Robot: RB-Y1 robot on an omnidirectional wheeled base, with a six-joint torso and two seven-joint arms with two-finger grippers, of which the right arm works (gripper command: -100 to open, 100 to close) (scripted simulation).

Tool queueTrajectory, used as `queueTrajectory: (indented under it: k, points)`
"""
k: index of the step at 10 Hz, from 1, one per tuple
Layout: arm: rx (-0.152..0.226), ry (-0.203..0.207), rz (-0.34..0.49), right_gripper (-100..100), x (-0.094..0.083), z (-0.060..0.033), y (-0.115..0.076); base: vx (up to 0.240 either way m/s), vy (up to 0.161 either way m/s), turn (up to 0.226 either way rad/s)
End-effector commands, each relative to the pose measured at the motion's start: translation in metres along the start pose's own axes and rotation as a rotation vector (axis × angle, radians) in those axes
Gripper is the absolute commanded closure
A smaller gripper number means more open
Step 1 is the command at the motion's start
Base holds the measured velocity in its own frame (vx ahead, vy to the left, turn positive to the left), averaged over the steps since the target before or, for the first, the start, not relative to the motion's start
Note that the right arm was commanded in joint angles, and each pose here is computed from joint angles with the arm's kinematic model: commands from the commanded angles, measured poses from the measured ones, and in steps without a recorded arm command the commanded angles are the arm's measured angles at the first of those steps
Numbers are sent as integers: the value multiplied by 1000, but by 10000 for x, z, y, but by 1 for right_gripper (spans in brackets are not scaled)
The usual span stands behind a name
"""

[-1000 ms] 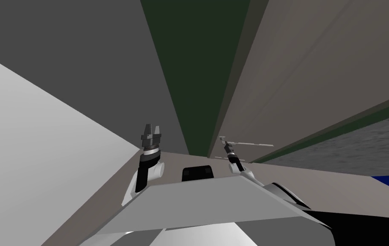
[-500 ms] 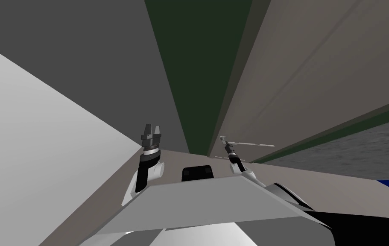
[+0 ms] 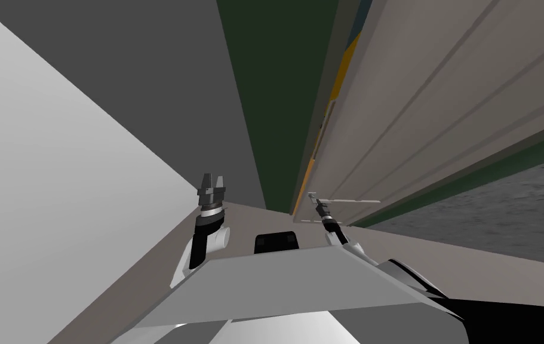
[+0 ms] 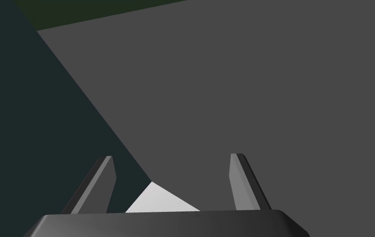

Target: Pull the door open

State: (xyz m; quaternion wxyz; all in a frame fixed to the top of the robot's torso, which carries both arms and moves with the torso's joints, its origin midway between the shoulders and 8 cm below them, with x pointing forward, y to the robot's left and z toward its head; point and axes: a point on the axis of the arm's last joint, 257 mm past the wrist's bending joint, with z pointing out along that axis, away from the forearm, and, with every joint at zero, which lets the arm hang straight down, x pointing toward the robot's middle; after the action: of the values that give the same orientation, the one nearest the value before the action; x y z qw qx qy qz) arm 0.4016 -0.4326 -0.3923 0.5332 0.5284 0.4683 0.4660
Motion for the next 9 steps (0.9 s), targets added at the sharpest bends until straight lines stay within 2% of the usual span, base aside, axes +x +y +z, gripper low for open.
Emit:
queueTrajectory:
  k: [1, 2, 3, 4, 5, 9]
  points:
    - [0, 31, 6, 100, 41, -57, 1, -237, -71, 130]
    - [1, 40, 6, 100, 39, -78, 0, -210, -74, 125]
    - [5, 29, 3, 100, 11, -65, -10, -87, -29, 27]
    - [7, 49, 4, 100, 5, -161, -28, -160, -59, 147]
    - [7, 54, 4, 100, 0, -182, -26, -182, -39, 156]
    - [3, 101, 4, 100, -35, -377, -11, -202, -61, 130]
